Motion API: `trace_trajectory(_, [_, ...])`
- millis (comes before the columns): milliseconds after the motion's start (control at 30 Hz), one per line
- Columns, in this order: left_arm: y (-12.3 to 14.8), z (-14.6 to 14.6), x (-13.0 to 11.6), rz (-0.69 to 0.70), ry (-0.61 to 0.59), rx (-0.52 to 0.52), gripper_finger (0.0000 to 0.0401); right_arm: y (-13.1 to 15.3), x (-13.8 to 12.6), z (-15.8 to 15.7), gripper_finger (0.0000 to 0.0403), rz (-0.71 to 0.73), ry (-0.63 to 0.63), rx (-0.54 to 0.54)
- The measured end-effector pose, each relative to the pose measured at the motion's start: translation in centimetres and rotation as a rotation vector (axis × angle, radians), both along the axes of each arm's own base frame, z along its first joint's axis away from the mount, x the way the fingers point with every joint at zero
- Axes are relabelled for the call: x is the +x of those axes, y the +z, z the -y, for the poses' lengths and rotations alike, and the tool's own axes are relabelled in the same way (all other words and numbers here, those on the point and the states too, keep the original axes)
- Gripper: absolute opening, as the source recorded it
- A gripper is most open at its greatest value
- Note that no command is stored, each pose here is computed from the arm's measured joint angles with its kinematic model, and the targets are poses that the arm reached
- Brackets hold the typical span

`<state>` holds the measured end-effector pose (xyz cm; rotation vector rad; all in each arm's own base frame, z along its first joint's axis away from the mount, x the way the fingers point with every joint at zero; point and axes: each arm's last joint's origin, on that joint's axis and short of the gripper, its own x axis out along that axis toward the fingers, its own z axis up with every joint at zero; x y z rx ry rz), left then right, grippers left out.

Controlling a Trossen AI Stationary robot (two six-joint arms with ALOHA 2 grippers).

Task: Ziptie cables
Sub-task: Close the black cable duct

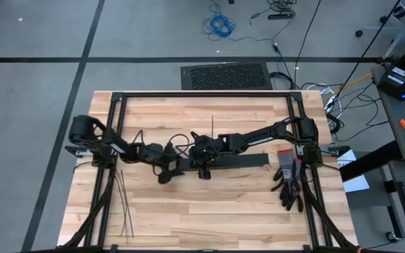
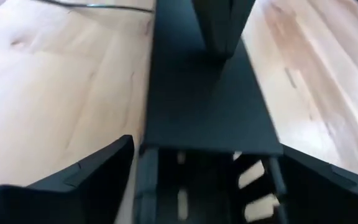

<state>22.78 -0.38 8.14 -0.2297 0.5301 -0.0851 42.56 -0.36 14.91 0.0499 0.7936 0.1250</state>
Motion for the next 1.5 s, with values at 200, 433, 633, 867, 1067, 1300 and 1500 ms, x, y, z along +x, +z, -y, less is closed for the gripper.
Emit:
trace_trajectory(200, [0.4,0.2,-3.0,-0.014,0.090,0.059,0.0350,0.0,0.0,0.0,0.0000,0.001,0.002,0.003])
trace_trajectory(433, [1.1,1.2,-5.2,0.124,0.090,0.129,0.0350,0.0,0.1,0.0,0.0000,0.012,0.002,0.004])
trace_trajectory(633, [0.6,1.5,-5.0,0.109,0.063,0.182,0.0350,0.0,0.1,0.1,0.0000,0.014,-0.004,0.019])
trace_trajectory(867, [0.5,1.5,-4.7,0.154,0.094,0.216,0.0350,0.0,0.1,0.1,0.0000,0.012,-0.009,0.025])
trace_trajectory(1067, [-0.3,1.5,-4.5,0.115,0.101,0.223,0.0350,0.0,0.1,0.1,0.0000,0.012,-0.009,0.025])
trace_trajectory(1300, [-0.9,1.5,-4.0,0.126,0.110,0.221,0.0350,0.0,0.1,0.1,0.0000,0.012,-0.008,0.025])
trace_trajectory(1500, [-1.3,1.5,-3.9,0.122,0.131,0.210,0.0334,0.0,0.1,0.0,0.0000,0.012,-0.007,0.025])
